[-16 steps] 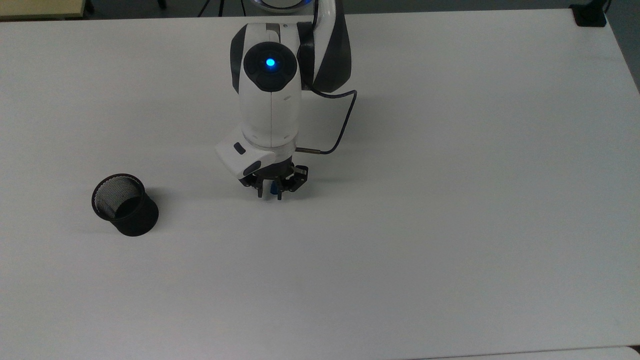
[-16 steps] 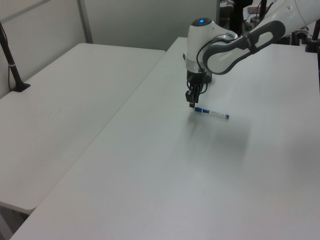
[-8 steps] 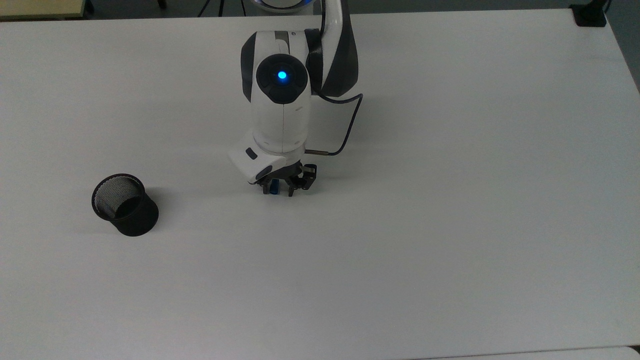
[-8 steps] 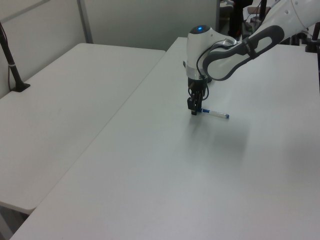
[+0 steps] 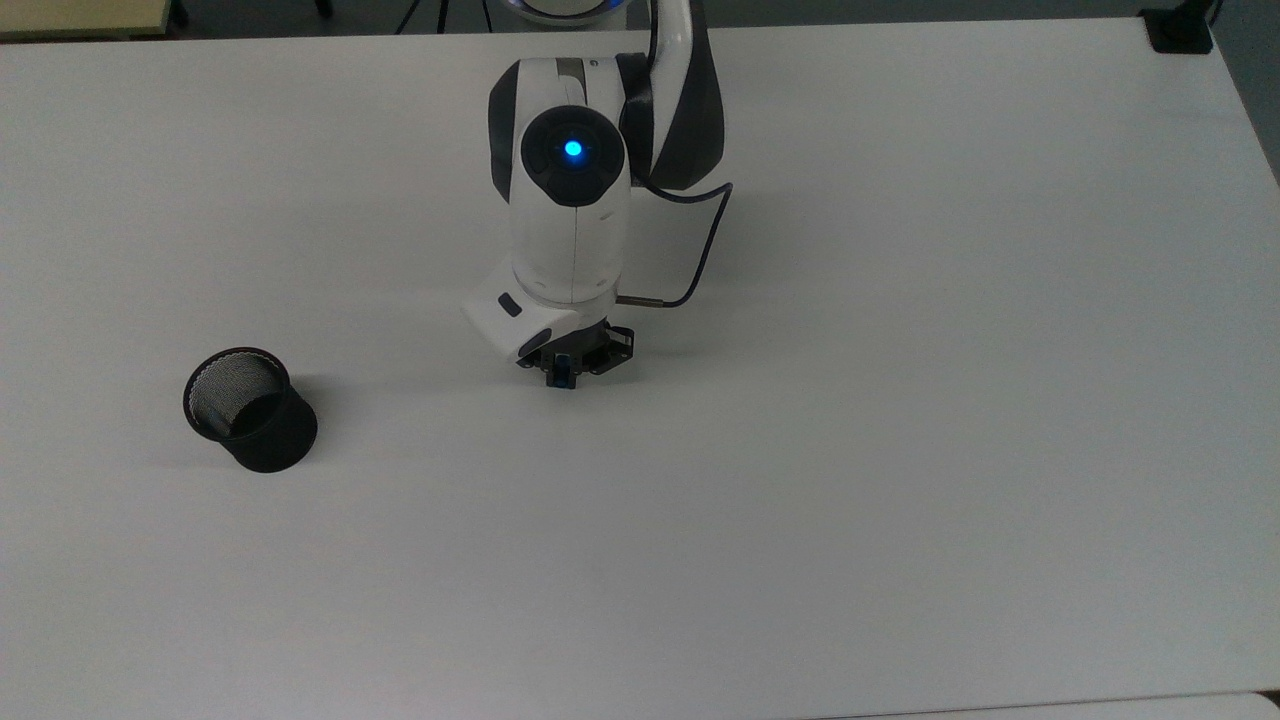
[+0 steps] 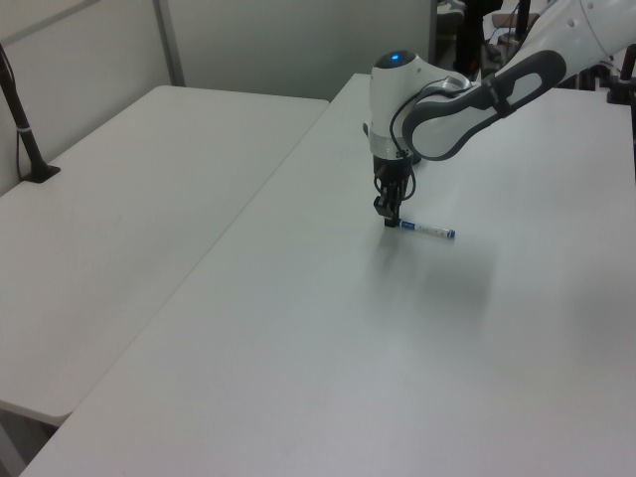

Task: Insert the marker
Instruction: 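Lift the marker off the table, tilting it upright, then carry the marker over the black mesh pen cup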

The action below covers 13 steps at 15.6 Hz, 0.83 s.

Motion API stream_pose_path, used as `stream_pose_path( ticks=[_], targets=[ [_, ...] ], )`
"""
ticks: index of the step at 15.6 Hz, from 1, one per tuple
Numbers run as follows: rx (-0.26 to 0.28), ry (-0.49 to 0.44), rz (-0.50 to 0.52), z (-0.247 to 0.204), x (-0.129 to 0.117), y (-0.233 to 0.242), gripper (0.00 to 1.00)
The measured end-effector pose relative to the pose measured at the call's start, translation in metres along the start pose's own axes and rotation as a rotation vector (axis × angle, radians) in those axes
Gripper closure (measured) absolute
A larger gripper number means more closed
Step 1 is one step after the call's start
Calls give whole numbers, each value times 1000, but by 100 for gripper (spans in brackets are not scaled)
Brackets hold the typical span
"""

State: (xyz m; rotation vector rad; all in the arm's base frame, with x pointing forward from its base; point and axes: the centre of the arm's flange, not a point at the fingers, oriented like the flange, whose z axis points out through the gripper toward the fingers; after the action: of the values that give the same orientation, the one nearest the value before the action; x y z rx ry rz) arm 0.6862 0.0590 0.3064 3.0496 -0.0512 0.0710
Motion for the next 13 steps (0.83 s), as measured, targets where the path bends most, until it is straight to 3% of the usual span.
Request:
stream_pose_path(
  ticks=[7, 13],
  targets=[
    [-4, -23, 5, -4, -1, 3, 82],
    [5, 50, 72, -87, 20, 42, 82]
  ],
)
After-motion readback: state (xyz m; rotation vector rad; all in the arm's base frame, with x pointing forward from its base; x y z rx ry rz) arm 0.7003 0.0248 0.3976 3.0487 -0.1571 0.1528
